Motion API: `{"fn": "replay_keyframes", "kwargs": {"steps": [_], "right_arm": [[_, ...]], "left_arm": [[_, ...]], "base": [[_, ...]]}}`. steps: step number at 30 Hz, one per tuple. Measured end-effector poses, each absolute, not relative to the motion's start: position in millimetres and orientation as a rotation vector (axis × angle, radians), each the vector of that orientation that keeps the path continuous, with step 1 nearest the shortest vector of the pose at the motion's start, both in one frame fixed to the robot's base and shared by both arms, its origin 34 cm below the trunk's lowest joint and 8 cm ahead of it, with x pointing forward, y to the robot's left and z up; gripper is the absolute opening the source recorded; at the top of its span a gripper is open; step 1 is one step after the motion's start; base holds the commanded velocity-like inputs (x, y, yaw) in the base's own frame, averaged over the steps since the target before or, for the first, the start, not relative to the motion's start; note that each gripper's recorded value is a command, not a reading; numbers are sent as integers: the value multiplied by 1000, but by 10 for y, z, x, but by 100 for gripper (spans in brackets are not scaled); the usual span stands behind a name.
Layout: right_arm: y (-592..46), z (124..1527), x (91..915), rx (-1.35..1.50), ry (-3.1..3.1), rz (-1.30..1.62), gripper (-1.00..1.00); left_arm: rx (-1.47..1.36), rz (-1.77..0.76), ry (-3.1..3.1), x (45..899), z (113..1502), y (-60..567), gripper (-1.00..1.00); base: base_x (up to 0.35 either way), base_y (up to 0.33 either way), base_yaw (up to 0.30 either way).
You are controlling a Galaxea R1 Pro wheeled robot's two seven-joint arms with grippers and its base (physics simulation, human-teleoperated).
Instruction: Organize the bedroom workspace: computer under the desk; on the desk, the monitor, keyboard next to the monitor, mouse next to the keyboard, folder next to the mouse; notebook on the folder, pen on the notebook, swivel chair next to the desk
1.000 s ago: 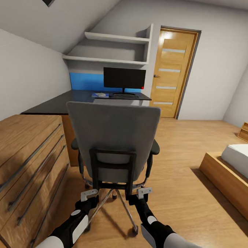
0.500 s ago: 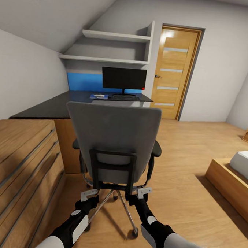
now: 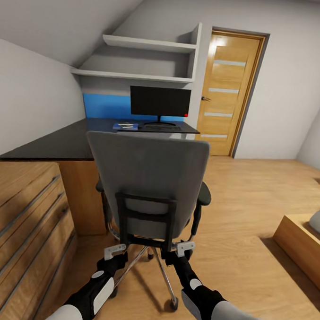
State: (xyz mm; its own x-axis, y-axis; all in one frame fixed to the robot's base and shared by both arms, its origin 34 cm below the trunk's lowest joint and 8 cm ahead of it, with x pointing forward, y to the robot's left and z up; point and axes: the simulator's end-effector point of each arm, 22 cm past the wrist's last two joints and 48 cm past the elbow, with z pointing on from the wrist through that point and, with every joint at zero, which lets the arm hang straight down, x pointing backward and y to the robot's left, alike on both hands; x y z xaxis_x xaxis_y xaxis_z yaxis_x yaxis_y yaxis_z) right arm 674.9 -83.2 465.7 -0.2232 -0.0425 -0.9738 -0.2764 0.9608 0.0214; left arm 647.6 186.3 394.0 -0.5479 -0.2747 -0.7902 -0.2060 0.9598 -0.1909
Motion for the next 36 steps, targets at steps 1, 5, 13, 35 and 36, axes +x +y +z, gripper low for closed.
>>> {"fn": "replay_keyframes", "kwargs": {"steps": [1, 5, 13, 35, 36], "right_arm": [[-829, 4656, 6748, -239, 1789, 219, 100], [-824, 4655, 6746, -237, 1790, 220, 100], [-821, 4658, 6746, -245, 1788, 219, 100], [-820, 4652, 6742, -252, 1787, 219, 100], [-819, 4652, 6742, -252, 1787, 219, 100]], "left_arm": [[-336, -93, 2168, 6476, 3941, 1863, 100], [-335, -93, 2168, 6476, 3939, 1863, 100], [-336, -92, 2170, 6472, 3934, 1864, 100], [-332, -94, 2171, 6470, 3931, 1854, 100], [-333, -94, 2170, 6470, 3931, 1854, 100]], "base": [[321, -13, 0], [321, -44, 0], [319, -80, 0], [231, -97, 39], [196, -98, 0]]}}
